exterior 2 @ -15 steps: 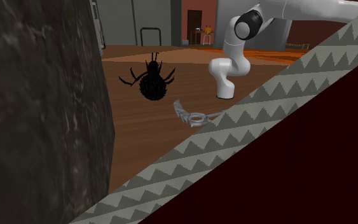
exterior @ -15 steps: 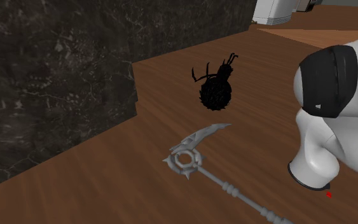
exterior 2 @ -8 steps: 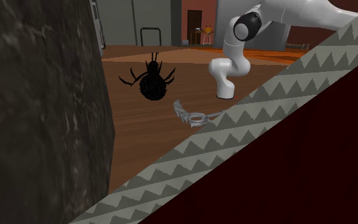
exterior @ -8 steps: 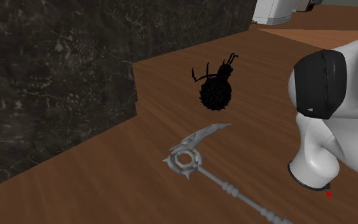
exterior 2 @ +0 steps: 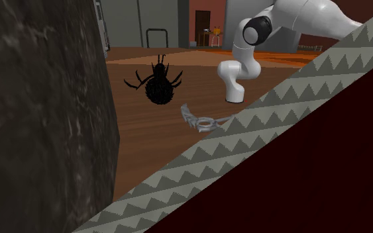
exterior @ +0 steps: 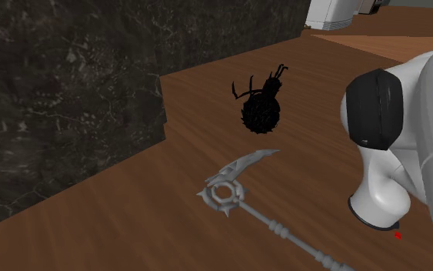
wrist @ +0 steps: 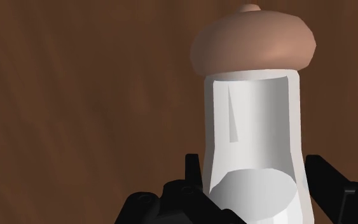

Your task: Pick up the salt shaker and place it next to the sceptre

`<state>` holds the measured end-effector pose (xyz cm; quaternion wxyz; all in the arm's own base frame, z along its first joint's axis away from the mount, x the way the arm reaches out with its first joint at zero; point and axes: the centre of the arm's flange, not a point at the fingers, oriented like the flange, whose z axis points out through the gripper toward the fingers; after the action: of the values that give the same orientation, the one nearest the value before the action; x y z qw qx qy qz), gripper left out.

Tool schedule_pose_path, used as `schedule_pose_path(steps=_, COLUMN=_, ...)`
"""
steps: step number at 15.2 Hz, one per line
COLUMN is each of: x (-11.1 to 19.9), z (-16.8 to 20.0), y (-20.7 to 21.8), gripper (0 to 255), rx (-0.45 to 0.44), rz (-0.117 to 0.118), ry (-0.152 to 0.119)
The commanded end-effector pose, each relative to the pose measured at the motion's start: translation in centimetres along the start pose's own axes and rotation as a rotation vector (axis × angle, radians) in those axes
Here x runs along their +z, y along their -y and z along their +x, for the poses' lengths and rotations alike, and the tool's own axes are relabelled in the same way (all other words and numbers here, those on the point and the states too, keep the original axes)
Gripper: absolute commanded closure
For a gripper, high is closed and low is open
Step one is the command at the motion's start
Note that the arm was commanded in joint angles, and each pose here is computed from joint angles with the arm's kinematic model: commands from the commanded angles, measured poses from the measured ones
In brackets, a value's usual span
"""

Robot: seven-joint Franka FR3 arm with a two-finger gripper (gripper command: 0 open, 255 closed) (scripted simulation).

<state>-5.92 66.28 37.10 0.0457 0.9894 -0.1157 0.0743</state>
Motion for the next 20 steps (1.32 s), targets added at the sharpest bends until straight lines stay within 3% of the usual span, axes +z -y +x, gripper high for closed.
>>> schedule_pose_path(steps=1, x=1.1, z=-0.1, y=0.1, gripper=255, rx=0.000, rz=0.001, ry=0.000)
schedule_pose_path(steps=5, x=3.3, z=-0.5, y=0.2, gripper=255, rx=0.000, rz=0.001, ry=0.000)
schedule_pose_path(steps=12, x=3.3, z=-0.5, y=0.2, gripper=255, rx=0.000, rz=0.001, ry=0.000)
schedule_pose_path(steps=13, x=3.3, z=-0.5, y=0.3, gripper=0, rx=0.000, rz=0.001, ry=0.000)
schedule_pose_path(steps=18, x=3.3, z=-0.5, y=0.2, gripper=0, rx=0.000, rz=0.001, ry=0.000)
schedule_pose_path(steps=20, x=0.6, z=-0.5, y=0.2, gripper=0, rx=0.000, rz=0.001, ry=0.000)
